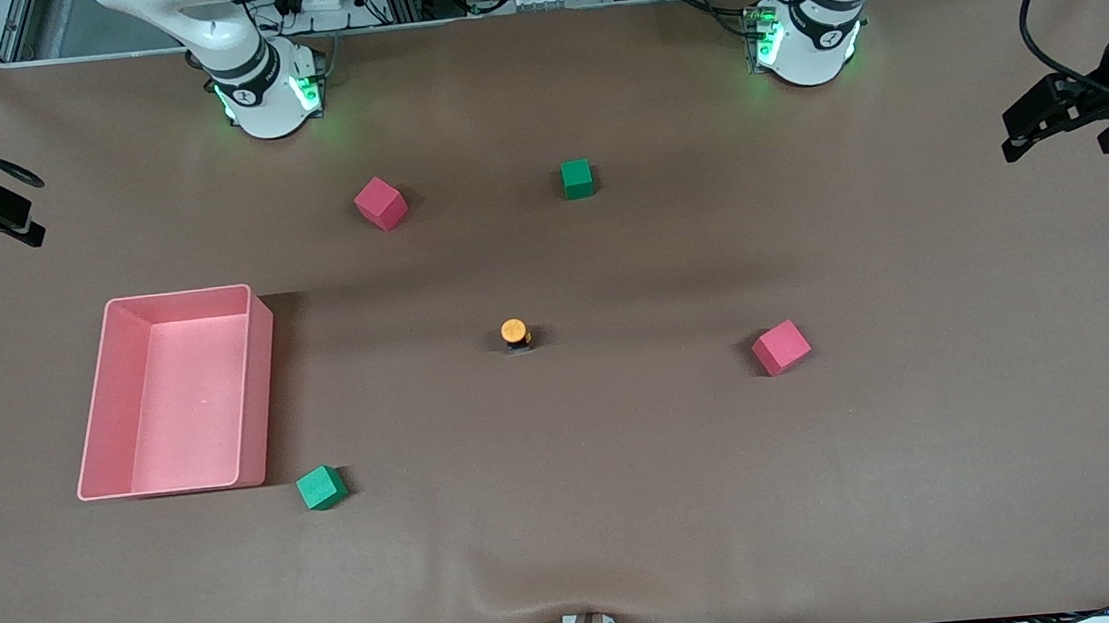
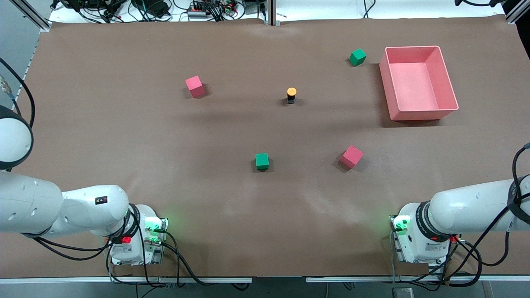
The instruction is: Place and upright button with both arms
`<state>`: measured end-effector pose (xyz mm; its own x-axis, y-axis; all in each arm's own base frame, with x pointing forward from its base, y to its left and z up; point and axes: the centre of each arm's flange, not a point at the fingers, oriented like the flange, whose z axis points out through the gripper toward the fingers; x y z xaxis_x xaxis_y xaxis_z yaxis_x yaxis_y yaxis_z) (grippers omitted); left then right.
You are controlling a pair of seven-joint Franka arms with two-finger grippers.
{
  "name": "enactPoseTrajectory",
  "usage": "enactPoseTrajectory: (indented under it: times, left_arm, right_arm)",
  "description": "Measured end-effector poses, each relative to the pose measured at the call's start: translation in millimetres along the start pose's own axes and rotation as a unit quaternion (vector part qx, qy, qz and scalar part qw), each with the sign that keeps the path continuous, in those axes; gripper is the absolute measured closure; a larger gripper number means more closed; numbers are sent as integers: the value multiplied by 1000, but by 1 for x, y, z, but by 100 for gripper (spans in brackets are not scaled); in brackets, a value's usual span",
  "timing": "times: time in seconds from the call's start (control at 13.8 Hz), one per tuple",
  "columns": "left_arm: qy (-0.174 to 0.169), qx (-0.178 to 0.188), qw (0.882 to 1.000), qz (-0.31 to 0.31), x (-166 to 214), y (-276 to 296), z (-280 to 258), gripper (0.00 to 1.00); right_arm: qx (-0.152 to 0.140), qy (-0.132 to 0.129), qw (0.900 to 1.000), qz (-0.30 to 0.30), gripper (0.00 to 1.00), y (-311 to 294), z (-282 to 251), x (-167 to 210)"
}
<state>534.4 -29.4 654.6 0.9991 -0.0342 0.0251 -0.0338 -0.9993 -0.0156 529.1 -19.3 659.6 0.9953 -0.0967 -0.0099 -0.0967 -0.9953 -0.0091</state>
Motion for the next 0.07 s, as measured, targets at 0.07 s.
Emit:
enactPoseTrajectory:
  times: [0.07]
  left_arm:
    - [1, 0, 1000, 8, -1, 0, -3, 0]
  right_arm:
    - [0, 0, 1000, 0, 0, 0, 0, 0]
